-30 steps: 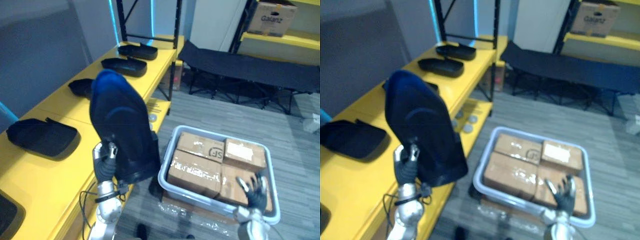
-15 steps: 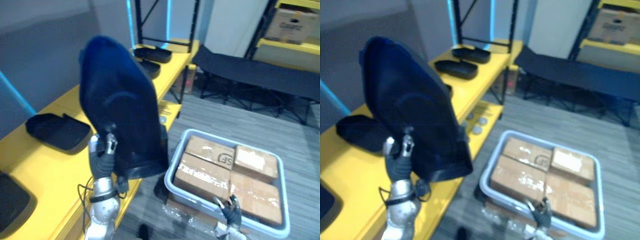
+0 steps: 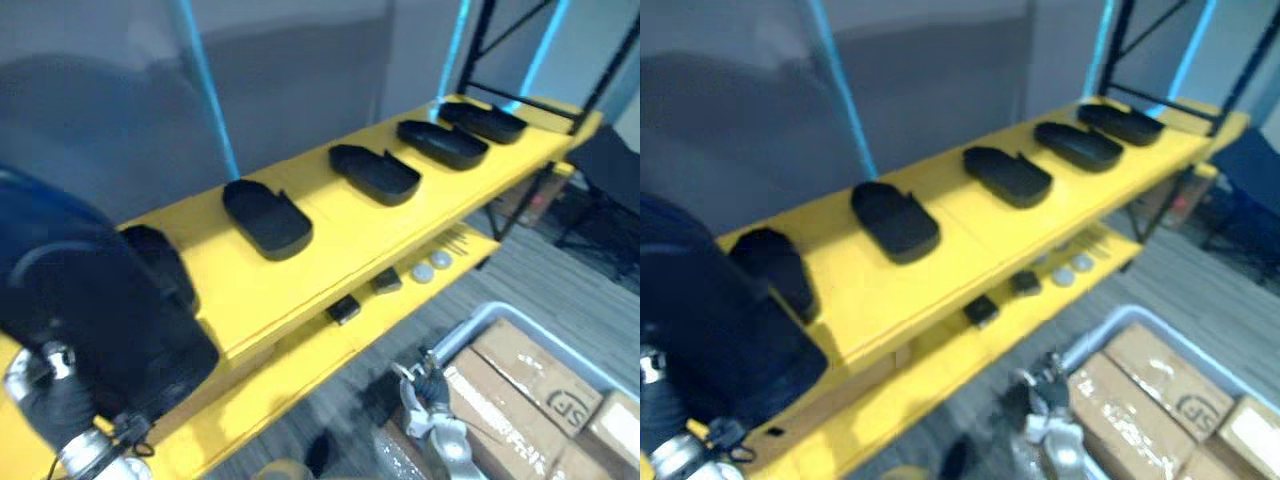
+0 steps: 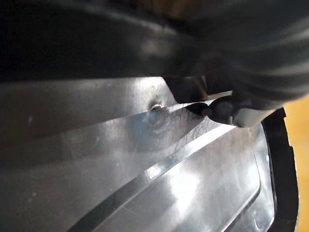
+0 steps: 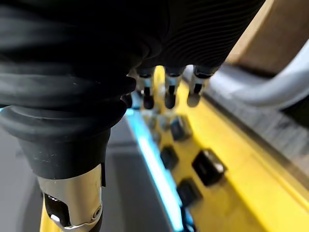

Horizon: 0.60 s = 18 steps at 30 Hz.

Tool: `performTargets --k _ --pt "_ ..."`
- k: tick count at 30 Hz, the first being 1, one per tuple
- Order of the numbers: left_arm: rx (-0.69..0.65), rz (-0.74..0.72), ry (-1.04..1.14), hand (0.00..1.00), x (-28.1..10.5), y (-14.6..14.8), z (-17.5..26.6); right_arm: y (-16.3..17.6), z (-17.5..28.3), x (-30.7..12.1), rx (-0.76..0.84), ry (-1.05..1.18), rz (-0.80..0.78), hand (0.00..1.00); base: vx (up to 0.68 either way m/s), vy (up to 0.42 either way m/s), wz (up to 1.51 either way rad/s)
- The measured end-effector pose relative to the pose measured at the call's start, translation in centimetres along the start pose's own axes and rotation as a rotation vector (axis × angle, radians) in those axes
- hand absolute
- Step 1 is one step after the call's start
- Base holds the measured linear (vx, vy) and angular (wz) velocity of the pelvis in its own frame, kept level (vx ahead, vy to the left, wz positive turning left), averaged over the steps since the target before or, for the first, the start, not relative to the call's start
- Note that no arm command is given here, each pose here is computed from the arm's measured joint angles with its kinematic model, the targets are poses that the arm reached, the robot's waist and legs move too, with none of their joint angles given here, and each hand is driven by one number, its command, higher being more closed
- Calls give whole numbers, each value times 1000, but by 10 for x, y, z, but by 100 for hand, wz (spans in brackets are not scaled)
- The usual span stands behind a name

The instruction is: Walk over and take plastic housings, then place them on the shelf

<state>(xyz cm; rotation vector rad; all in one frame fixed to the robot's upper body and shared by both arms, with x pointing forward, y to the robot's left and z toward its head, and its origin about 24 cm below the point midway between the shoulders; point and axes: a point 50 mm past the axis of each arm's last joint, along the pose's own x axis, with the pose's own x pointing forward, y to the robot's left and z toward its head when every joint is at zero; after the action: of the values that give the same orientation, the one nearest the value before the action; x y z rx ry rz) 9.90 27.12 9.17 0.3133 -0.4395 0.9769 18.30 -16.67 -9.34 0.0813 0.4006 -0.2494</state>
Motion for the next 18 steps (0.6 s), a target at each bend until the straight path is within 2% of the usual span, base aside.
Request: performTargets --k 6,11,14,18 --pt "-144 -120 -128 100 14 -28 14 -39 -8 -11 25 26 -174 0 -24 21 157" --pt "-114 -119 -45 100 5 -18 6 -42 8 -2 10 -52 -145 0 -88 -48 -9" --pt "-124 -107 -25 100 2 -19 5 -41 1 -7 9 -33 -130 0 -66 -76 27" --pt "-193 -158 -16 100 -3 -37 8 -48 -1 -16 0 -36 -153 0 -10 -118 70"
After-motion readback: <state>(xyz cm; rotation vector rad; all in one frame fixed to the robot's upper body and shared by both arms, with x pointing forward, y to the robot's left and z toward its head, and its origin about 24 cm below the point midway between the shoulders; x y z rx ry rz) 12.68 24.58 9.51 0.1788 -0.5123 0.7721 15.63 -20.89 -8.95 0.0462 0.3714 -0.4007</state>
